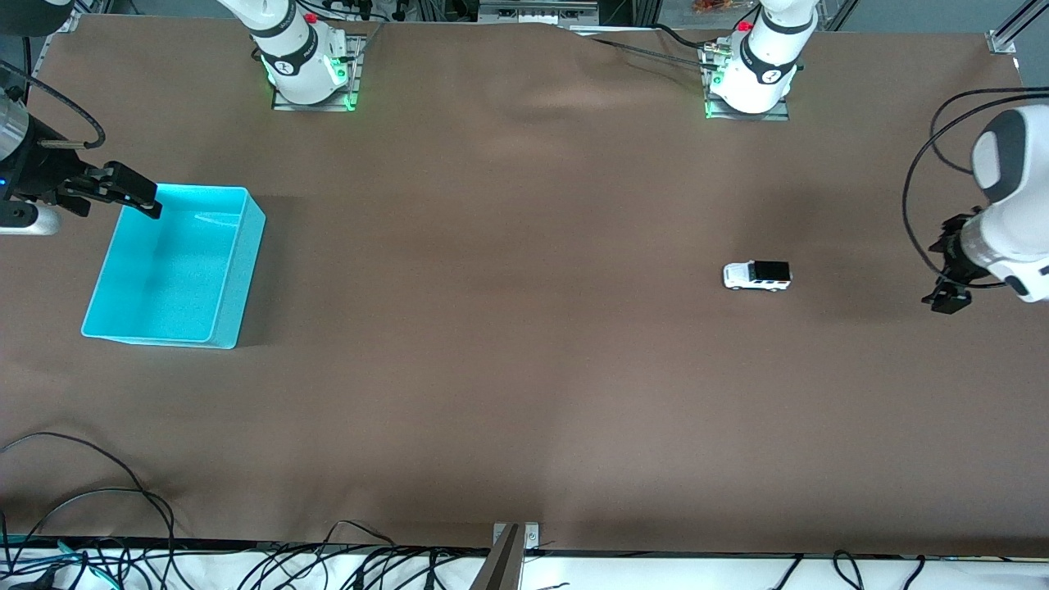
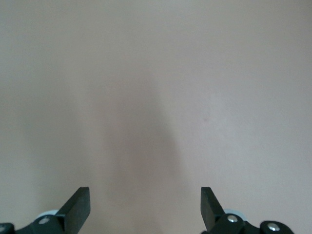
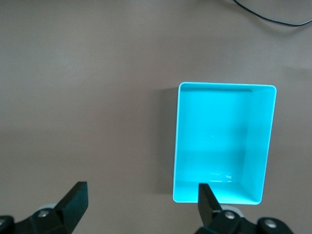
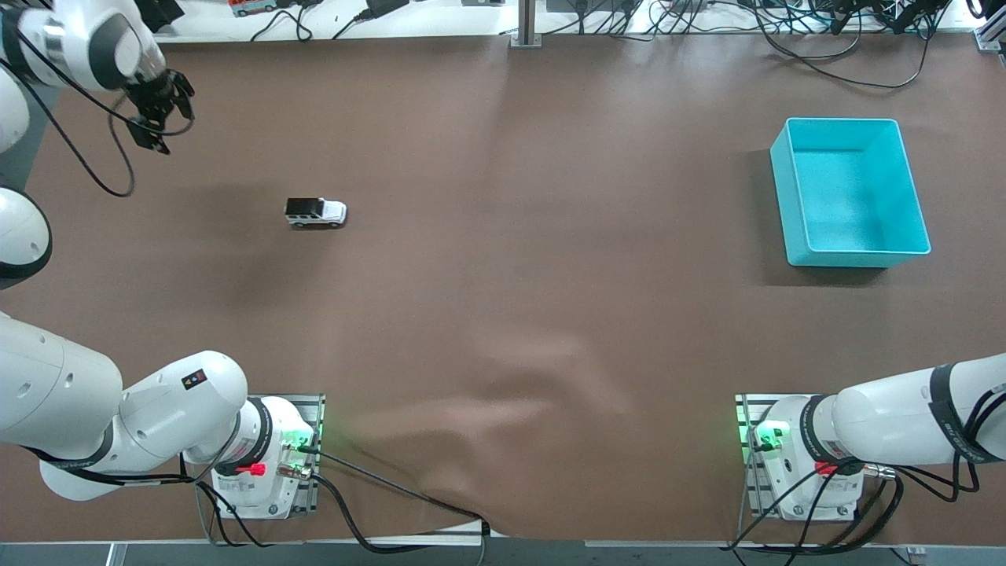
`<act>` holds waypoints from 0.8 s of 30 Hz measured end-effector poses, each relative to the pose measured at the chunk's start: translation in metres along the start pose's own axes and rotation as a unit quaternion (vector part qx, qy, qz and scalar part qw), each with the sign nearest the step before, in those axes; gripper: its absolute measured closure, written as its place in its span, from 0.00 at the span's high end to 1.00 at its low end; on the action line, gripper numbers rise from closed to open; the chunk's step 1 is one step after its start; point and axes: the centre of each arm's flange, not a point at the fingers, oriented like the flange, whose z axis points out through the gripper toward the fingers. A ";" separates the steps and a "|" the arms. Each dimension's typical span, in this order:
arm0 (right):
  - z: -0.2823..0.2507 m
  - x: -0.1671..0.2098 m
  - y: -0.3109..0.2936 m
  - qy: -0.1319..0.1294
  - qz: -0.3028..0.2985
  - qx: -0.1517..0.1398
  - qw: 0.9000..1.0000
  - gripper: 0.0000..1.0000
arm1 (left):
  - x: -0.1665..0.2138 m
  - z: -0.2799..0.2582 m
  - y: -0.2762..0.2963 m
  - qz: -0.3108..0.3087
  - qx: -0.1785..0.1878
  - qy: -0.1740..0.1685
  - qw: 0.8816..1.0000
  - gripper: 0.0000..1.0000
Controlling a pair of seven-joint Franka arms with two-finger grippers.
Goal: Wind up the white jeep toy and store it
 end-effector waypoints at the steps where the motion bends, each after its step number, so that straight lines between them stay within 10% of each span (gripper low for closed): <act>1: 0.000 0.000 0.000 0.000 0.000 0.000 1.000 1.00 | 0.004 -0.011 0.000 0.015 -0.001 -0.005 1.000 1.00; 14: 0.000 0.000 0.000 0.000 0.000 0.000 1.000 1.00 | 0.025 -0.094 0.002 0.216 -0.036 -0.023 0.976 1.00; 24: 0.000 0.000 0.000 0.000 0.000 0.000 1.000 1.00 | 0.035 -0.143 -0.001 0.397 -0.060 -0.010 0.916 1.00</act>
